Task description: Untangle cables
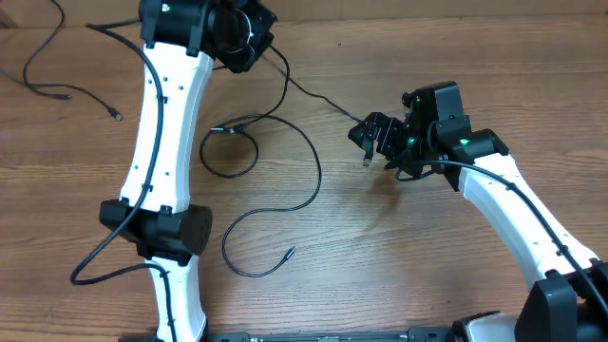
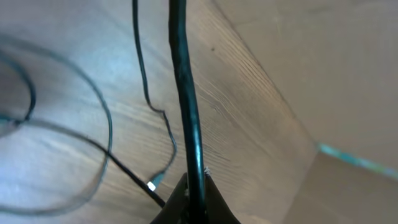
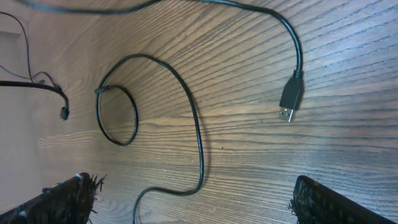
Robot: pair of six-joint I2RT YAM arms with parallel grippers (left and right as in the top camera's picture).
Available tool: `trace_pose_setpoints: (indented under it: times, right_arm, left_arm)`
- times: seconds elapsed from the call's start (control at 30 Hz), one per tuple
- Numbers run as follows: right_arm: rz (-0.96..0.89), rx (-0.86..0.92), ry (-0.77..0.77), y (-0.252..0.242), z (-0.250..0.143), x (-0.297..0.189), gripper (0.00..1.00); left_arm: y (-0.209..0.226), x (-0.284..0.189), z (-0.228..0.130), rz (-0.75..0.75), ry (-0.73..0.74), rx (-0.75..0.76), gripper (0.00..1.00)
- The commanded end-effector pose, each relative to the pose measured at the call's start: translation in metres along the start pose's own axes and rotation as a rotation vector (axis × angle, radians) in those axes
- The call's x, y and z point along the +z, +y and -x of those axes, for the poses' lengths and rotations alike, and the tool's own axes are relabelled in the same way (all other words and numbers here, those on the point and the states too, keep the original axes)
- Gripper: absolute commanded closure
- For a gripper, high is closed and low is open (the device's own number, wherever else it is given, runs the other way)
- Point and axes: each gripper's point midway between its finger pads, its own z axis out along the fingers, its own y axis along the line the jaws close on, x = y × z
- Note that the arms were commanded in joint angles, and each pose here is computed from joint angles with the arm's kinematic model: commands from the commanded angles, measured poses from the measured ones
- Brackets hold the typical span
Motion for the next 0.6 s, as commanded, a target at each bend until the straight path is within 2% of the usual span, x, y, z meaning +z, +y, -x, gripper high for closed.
trace_pose_setpoints:
  times: [0.0, 0.1, 0.17, 0.2, 0.4, 0.5, 0.57]
  right_arm:
    - [-0.002, -0.006, -0.006, 0.002, 0.001, 0.001, 0.00]
    - [-0.002, -0.006, -0.006, 0.002, 0.001, 0.001, 0.00]
    - [-0.002, -0.006, -0.006, 0.002, 0.001, 0.001, 0.00]
    - [-0.002, -0.006, -0.006, 0.002, 0.001, 0.001, 0.00]
    - [-0.002, -0.006, -0.006, 0.002, 0.001, 0.001, 0.00]
    - [-0.001, -0.006, -0.006, 0.002, 0.001, 0.001, 0.00]
    - [-0.002, -0.006, -0.006, 0.002, 0.001, 0.001, 0.00]
  left_arm:
    - [-0.009, -0.037, 0.016, -0.060, -0.078, 0.233, 0.96]
    - [-0.001, -0.082, 0.044, -0.054, -0.217, 0.264, 0.96]
    - [0.009, -0.123, 0.067, -0.053, -0.328, 0.292, 0.96]
    - [0.020, -0.159, 0.087, -0.051, -0.418, 0.309, 0.96]
    - [0.086, -0.278, 0.142, -0.018, -0.708, 0.148, 0.96]
    - [0.131, -0.311, 0.163, 0.052, -0.793, 0.047, 0.96]
    - [0.166, -0.313, 0.179, 0.132, -0.792, -0.005, 0.96]
